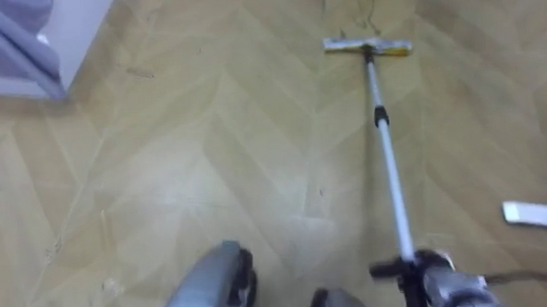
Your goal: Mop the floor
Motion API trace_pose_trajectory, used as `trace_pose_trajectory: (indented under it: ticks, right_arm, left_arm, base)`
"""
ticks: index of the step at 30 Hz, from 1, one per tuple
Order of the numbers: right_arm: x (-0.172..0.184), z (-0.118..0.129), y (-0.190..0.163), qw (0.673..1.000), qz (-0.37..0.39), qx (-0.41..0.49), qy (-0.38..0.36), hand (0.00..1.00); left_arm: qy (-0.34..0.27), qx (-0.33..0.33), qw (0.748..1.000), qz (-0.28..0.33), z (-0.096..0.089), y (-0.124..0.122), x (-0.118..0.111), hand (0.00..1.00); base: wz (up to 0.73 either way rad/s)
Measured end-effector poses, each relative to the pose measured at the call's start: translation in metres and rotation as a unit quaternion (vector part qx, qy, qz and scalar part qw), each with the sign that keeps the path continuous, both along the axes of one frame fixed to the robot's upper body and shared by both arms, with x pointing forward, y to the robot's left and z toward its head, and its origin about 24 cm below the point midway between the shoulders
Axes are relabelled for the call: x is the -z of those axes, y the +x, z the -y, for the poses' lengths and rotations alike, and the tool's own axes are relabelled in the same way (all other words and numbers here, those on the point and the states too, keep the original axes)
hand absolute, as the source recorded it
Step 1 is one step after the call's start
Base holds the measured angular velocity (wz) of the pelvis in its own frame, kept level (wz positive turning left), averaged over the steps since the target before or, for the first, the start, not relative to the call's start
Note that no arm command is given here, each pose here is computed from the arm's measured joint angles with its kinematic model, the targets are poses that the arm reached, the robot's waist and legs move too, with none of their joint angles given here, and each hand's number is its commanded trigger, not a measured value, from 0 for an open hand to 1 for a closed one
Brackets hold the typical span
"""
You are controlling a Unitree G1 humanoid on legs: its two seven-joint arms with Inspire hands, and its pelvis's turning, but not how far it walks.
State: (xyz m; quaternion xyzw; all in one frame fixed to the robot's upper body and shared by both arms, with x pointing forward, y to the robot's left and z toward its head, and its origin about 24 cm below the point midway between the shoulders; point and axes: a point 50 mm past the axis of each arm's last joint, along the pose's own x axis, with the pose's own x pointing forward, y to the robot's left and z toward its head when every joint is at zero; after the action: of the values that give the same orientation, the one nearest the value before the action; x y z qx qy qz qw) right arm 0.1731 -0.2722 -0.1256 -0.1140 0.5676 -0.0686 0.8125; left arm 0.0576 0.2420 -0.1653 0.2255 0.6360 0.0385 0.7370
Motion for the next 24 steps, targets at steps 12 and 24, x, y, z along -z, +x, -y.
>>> trace_pose_trajectory:
  ticks: [12, 24]
  right_arm:
    - [0.034, 0.003, -0.153, 0.974, -0.221, 0.036, -0.039, 1.0]
    - [-0.001, 0.02, -0.017, 0.995, -0.06, 0.004, -0.078, 1.0]
  left_arm:
    - [0.0, 0.011, 0.997, 0.082, 0.021, 0.04, -0.005, 0.0]
    - [0.033, -0.014, 0.997, 0.061, 0.009, 0.013, -0.004, 0.0]
  base:
    - [0.09]
    - [-0.11]
